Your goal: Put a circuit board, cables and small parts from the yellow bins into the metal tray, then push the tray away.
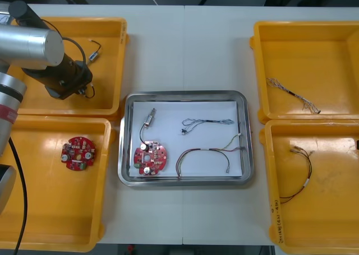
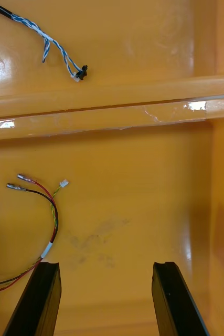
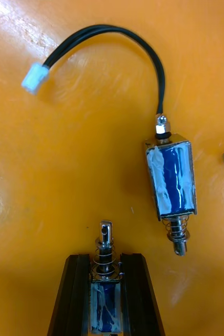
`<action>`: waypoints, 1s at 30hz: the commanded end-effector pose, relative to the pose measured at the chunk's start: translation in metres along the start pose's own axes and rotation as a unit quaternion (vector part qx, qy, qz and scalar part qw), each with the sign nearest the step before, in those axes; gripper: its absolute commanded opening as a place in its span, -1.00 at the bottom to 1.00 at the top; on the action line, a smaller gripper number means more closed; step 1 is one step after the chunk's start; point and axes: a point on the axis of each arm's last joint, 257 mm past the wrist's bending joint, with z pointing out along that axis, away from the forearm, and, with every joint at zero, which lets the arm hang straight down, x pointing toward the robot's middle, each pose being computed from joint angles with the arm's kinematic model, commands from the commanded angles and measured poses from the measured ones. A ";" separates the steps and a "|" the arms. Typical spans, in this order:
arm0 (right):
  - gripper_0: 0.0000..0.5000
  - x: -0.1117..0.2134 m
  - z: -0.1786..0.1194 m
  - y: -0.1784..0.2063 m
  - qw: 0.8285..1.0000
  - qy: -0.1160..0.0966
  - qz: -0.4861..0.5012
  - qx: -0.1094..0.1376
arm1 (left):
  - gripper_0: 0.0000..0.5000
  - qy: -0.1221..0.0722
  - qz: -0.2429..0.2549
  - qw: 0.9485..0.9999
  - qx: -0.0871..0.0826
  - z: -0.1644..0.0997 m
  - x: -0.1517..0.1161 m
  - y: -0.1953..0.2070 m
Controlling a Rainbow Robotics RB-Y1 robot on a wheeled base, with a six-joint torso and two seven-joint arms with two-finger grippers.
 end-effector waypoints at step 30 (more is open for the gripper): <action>1.00 0.005 -0.002 0.008 1.000 -0.001 0.008 -0.006 | -1.00 -0.030 0.044 0.998 -0.032 -0.110 -0.007 0.004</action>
